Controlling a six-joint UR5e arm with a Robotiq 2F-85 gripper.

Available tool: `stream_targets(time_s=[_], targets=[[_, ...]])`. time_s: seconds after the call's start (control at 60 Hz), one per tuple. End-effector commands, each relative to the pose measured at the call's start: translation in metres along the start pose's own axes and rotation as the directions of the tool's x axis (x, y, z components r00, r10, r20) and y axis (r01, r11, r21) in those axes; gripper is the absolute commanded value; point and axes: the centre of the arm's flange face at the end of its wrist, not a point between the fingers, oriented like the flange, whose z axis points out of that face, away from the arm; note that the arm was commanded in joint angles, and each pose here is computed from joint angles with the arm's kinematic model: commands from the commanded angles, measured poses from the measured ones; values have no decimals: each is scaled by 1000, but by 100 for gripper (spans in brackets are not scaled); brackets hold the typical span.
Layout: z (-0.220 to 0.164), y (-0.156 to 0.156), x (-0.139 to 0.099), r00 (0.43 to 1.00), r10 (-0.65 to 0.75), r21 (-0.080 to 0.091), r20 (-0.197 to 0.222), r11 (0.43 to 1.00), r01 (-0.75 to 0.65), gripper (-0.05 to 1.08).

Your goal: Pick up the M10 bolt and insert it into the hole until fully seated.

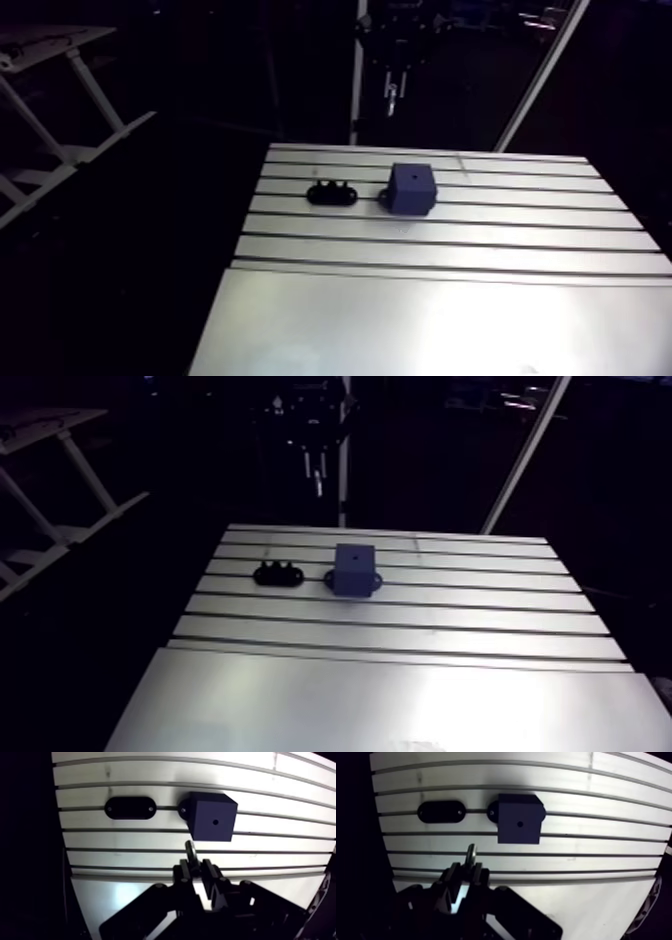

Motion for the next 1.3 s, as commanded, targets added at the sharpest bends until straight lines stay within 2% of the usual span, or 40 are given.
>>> stream_targets(time_s=[0.017, 0.183, 0.5, 1.0, 1.167, 1.3], targets=[[-1, 29, 1, 999, 19, 7, 27, 1000, -19, 106], [7, 40, 1, 998, 38, 11, 41, 999, -38, 107], [14, 53, 2, 997, 56, 5, 51, 998, -56, 108], [33, 65, 3, 993, 77, 17, 86, 997, -79, 108], [40, 66, 5, 995, 77, 17, 65, 997, -78, 108], [48, 66, 5, 995, 77, 14, 68, 997, -78, 108]])
